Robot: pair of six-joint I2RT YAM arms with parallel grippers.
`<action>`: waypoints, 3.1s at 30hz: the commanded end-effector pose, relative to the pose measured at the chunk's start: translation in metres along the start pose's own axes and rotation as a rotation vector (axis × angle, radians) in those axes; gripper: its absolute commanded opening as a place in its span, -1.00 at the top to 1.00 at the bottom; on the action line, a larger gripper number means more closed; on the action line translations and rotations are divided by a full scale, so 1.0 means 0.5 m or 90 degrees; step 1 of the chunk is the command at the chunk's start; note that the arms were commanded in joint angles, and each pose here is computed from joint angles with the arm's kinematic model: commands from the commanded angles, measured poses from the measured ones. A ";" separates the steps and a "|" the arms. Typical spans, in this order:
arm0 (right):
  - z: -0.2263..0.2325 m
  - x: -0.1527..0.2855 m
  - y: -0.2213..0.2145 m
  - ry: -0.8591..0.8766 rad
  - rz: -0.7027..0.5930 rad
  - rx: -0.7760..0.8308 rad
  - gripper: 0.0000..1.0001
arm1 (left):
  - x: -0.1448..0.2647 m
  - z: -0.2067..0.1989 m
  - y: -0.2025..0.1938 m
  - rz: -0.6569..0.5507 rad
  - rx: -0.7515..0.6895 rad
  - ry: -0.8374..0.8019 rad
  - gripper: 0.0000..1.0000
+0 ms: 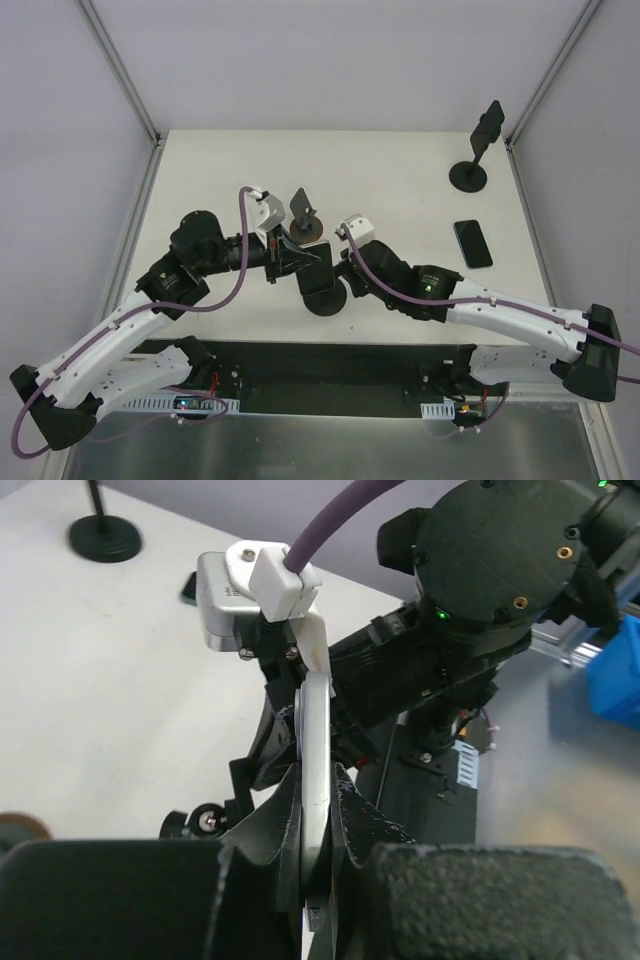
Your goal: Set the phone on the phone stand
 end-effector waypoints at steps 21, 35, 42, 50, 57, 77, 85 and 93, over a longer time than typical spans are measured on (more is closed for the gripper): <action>-0.085 0.010 0.052 0.300 -0.119 0.041 0.99 | -0.204 0.000 -0.004 -0.057 -0.196 -0.513 1.00; -0.095 0.011 0.061 0.311 -0.122 0.031 0.99 | -0.250 0.076 -0.045 -0.031 -0.163 -0.500 1.00; -0.099 0.009 0.062 0.297 -0.126 0.026 0.99 | -0.226 0.115 -0.051 -0.031 -0.148 -0.438 1.00; -0.125 0.013 0.064 0.086 -0.201 -0.089 0.99 | -0.171 0.105 -0.102 0.054 -0.114 -0.117 1.00; -0.044 0.057 0.049 -0.128 -0.347 -0.236 1.00 | -0.165 0.127 -0.166 0.120 -0.176 0.337 1.00; 0.026 0.142 -0.012 -0.010 -0.283 -0.077 -0.56 | -0.236 0.116 -0.203 0.061 -0.119 0.279 1.00; -0.111 0.224 -0.010 0.101 -0.269 -0.030 -0.99 | -0.196 0.073 -0.147 0.089 -0.164 0.082 1.00; -0.110 0.193 -0.001 0.274 -0.113 0.028 -0.99 | -0.123 -0.001 -0.046 0.085 -0.244 -0.129 1.00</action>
Point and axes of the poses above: each gripper's point midway between its finger pads, its own x axis back along the fingers, its own z axis along the line the jaws close on, y = z × x, the point moved 9 cm from there along x, back along the fingers, and after that the axes turned 7 degrees about -x, right-handed, at the moved point
